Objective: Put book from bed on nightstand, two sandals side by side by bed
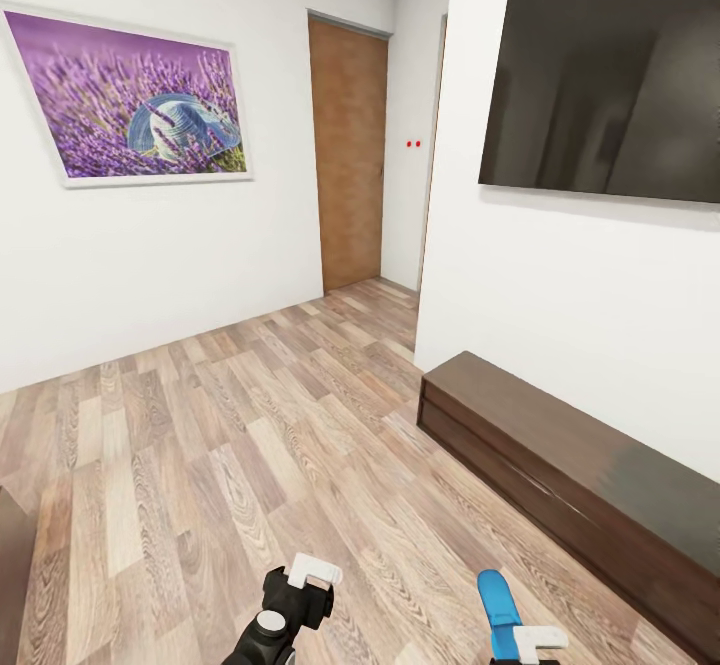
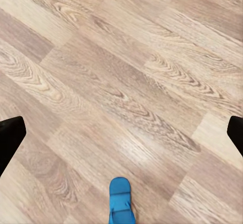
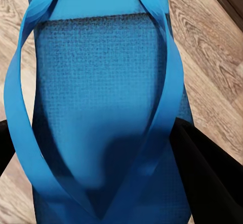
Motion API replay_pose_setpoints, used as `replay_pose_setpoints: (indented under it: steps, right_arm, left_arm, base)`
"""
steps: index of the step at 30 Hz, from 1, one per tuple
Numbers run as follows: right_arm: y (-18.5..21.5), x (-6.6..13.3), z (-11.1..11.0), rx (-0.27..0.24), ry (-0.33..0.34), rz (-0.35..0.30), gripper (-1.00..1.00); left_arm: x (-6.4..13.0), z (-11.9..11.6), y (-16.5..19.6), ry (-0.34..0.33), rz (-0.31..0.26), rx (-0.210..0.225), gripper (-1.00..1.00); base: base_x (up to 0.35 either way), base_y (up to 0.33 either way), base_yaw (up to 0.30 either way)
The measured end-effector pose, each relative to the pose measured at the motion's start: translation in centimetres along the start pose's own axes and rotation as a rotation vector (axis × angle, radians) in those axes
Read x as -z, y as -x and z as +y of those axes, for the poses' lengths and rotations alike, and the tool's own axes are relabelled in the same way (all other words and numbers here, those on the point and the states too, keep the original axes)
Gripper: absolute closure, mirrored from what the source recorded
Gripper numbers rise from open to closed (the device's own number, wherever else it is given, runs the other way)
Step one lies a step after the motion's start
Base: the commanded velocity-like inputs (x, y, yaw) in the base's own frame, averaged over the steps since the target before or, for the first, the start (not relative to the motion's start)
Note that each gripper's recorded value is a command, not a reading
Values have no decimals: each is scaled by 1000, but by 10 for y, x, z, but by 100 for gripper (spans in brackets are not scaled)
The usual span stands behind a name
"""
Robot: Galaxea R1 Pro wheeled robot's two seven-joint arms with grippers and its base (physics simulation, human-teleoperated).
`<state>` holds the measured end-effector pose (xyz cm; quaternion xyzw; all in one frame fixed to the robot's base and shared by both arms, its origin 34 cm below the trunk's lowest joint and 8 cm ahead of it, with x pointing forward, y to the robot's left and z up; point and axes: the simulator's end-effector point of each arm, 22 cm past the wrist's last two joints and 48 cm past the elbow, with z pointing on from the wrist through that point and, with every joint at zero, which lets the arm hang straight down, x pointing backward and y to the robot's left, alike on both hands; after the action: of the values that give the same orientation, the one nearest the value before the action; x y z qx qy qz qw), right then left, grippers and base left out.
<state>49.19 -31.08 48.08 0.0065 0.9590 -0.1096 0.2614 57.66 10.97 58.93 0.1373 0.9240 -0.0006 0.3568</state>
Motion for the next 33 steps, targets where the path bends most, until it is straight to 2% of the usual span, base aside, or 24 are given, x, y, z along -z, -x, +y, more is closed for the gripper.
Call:
replay_pose_setpoints:
  steps: [33]
  right_arm:
    - [0, 0, 0, 0, 0, 0, 100]
  left_arm:
    - [0, 0, 0, 0, 0, 0, -100]
  base:
    - [-18, 1, -6]
